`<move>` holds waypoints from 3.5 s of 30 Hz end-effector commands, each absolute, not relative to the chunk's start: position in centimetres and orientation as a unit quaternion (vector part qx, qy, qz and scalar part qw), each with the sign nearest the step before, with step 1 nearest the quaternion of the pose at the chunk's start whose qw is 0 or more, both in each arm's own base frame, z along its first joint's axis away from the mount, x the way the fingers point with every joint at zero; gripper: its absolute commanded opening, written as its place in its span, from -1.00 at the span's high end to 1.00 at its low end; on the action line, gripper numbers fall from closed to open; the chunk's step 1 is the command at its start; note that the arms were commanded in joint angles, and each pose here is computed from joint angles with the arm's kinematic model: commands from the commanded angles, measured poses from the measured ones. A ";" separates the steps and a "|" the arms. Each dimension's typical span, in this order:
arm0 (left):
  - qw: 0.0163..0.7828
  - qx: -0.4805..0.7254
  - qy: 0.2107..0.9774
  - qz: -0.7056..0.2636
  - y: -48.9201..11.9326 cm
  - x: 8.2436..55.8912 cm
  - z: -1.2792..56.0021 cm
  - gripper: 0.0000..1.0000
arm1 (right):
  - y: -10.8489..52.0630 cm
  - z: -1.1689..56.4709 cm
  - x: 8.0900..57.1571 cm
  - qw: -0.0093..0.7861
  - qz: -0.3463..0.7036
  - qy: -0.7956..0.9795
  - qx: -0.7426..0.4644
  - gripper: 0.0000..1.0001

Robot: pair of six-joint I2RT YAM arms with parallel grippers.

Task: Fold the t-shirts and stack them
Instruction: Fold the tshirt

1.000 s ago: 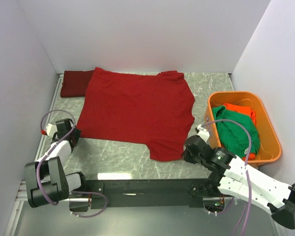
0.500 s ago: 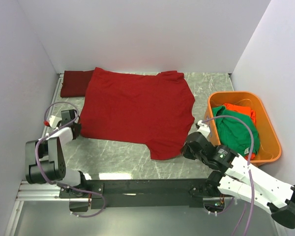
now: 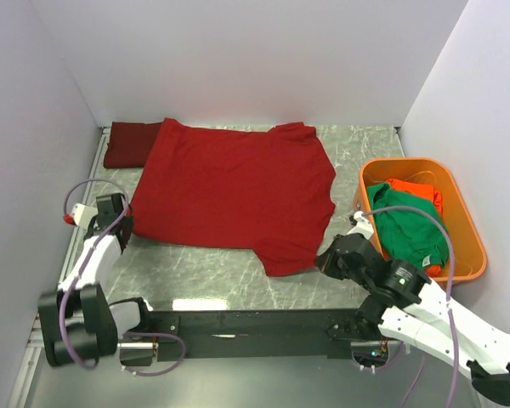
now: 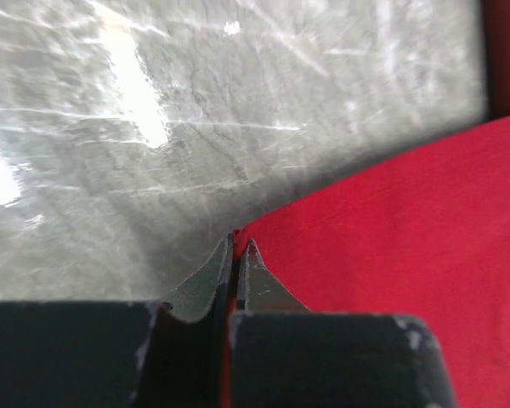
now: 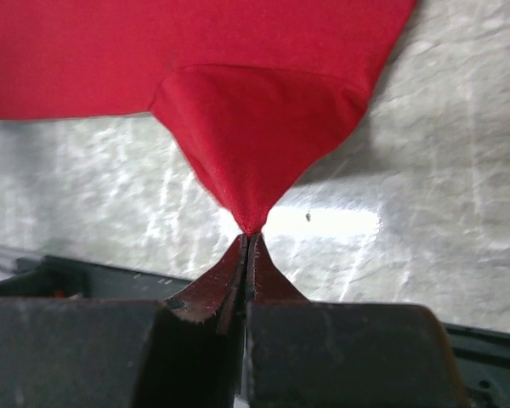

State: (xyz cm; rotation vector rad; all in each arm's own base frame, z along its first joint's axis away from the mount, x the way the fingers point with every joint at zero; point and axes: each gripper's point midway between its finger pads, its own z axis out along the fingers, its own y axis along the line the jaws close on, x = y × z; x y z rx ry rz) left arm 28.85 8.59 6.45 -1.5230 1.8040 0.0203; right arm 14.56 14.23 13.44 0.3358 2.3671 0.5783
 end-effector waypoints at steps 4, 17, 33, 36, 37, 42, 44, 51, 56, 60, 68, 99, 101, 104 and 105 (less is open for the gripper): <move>0.399 -0.610 0.683 0.040 9.9 25.4 7.9 0.99 | 13.9 14.3 12.6 0.317 0.276 0.895 0.152 1.00; 0.429 -0.601 0.674 0.018 9.5 24.0 10.3 0.99 | 13.0 18.0 12.0 0.327 0.270 0.896 0.132 1.00; 0.452 -0.629 0.632 -0.002 8.8 20.7 12.7 0.99 | 10.1 18.5 9.6 0.323 0.262 0.900 0.130 1.00; 0.461 -0.627 0.628 -0.002 8.9 20.6 13.7 0.99 | 9.8 18.9 9.5 0.328 0.269 0.896 0.134 1.00; 0.465 -0.624 0.628 -0.001 9.0 20.6 14.1 0.99 | 9.9 18.9 9.5 0.329 0.271 0.895 0.133 1.00; 0.471 -0.595 0.651 -0.022 8.6 23.1 14.2 0.99 | 13.0 18.3 11.8 0.334 0.276 0.894 0.114 1.00; 0.472 -0.584 0.659 -0.033 8.4 24.6 14.0 0.99 | 13.9 17.8 13.3 0.346 0.259 0.896 0.105 1.00; 0.413 -0.578 0.704 -0.017 7.4 28.9 10.1 0.99 | 17.3 16.5 22.1 0.380 0.171 0.903 0.103 1.00; 0.408 -0.580 0.705 -0.018 6.9 31.8 10.1 0.99 | 16.0 16.3 28.1 0.381 0.163 0.901 0.128 1.00; 0.397 -0.583 0.709 -0.010 7.1 34.1 9.8 0.99 | 15.4 16.4 30.9 0.376 0.163 0.903 0.133 1.00; 0.379 -0.588 0.715 -0.001 7.2 37.2 9.0 0.99 | 14.1 16.6 35.2 0.379 0.168 0.896 0.159 1.00; 0.374 -0.574 0.728 -0.023 7.7 40.7 9.1 0.98 | 11.7 16.6 38.6 0.389 0.191 0.877 0.207 1.00; 0.369 -0.572 0.732 -0.023 7.6 41.0 8.6 0.98 | 11.7 16.3 38.6 0.385 0.190 0.879 0.207 1.00; 0.369 -0.567 0.736 -0.029 7.5 41.5 8.4 0.99 | 11.5 16.0 38.7 0.383 0.187 0.880 0.210 1.00; 0.367 -0.567 0.737 -0.028 7.4 41.6 8.3 0.99 | 11.5 16.0 38.7 0.383 0.187 0.880 0.211 1.00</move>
